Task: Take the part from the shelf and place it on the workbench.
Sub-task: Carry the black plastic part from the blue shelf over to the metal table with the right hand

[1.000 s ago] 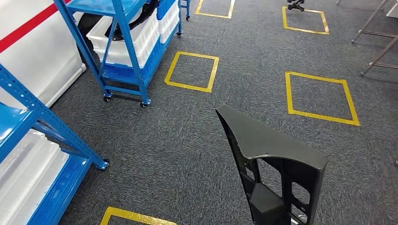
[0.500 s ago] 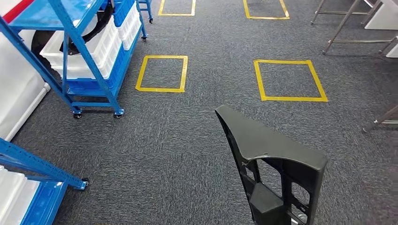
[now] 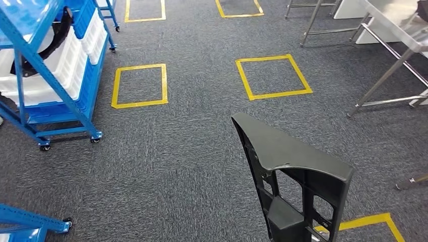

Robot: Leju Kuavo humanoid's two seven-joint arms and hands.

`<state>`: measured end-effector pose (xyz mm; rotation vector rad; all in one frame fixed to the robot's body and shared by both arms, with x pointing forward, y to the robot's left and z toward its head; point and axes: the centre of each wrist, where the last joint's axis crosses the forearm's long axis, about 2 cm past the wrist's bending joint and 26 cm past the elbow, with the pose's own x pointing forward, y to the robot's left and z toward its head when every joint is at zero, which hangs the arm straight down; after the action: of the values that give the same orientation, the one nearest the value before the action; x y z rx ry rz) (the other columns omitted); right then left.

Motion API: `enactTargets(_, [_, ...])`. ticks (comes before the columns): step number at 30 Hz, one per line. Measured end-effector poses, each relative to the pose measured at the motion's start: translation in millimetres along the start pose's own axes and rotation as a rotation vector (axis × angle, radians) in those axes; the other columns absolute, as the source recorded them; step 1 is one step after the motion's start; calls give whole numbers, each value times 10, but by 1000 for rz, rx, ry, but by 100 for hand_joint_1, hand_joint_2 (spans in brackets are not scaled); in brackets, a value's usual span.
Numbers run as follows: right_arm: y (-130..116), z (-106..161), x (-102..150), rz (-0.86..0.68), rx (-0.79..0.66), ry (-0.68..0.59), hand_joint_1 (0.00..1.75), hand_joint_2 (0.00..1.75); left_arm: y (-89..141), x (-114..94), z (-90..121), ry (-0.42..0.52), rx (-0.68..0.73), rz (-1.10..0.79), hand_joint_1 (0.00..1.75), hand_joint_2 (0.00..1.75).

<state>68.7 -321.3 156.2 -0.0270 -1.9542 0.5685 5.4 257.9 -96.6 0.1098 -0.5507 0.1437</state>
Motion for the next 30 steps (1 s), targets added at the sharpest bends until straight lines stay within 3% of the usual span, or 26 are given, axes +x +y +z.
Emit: enactTargets(30, [61, -11, 3, 41, 9, 30, 175, 175, -32, -16, 6, 12, -11, 2, 0, 0])
